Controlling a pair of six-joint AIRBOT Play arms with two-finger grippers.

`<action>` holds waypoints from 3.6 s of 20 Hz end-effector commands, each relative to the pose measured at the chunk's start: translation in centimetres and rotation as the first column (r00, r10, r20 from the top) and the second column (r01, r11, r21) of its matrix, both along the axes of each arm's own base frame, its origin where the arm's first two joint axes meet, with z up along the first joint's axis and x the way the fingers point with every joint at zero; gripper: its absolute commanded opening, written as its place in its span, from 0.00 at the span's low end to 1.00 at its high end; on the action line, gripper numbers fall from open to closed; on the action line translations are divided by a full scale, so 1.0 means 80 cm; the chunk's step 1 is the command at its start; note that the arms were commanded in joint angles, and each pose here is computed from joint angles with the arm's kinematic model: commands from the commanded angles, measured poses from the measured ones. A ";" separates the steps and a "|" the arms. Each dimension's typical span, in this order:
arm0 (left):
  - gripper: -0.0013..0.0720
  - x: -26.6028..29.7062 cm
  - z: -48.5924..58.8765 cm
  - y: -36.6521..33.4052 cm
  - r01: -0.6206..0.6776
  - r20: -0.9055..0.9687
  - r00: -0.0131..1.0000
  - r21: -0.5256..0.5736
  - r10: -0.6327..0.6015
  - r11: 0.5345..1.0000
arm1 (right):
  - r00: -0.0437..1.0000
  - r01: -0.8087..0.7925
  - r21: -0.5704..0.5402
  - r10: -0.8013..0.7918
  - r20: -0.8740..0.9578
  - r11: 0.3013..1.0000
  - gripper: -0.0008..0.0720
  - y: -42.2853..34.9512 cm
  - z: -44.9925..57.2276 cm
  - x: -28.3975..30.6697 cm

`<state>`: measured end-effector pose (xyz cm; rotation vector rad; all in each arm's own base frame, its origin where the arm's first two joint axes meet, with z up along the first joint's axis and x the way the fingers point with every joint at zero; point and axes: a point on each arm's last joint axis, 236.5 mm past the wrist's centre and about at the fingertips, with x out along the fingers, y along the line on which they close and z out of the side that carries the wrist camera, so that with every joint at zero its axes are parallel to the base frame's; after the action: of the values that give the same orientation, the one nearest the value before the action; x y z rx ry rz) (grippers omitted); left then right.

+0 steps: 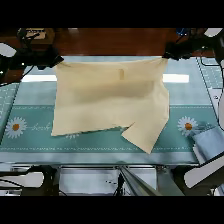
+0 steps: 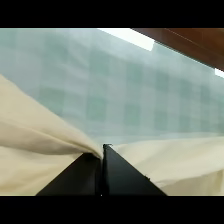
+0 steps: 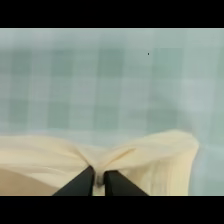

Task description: Fold the shirts.

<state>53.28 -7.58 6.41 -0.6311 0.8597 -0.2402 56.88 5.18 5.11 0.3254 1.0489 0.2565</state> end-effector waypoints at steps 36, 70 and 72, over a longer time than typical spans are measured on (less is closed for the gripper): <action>0.05 -0.335 -0.221 0.043 -0.108 -0.656 0.755 -0.168 -0.029 0.980 | 0.952 0.087 0.096 -0.054 -0.301 0.992 0.61 -0.177 0.027 -0.206; 0.05 -0.171 0.182 -0.012 0.371 0.480 0.854 -0.290 -0.201 0.882 | 0.891 -0.092 0.102 0.037 0.452 0.991 0.05 0.002 0.183 -0.204; 0.05 -0.196 0.330 -0.017 0.379 0.685 0.699 -0.113 -0.204 0.919 | 0.720 -0.082 0.027 0.041 0.693 0.996 0.05 0.005 0.349 -0.225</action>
<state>39.69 -7.98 17.12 -0.7476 0.5820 -0.7377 41.42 4.69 17.72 0.3875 0.6130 0.3859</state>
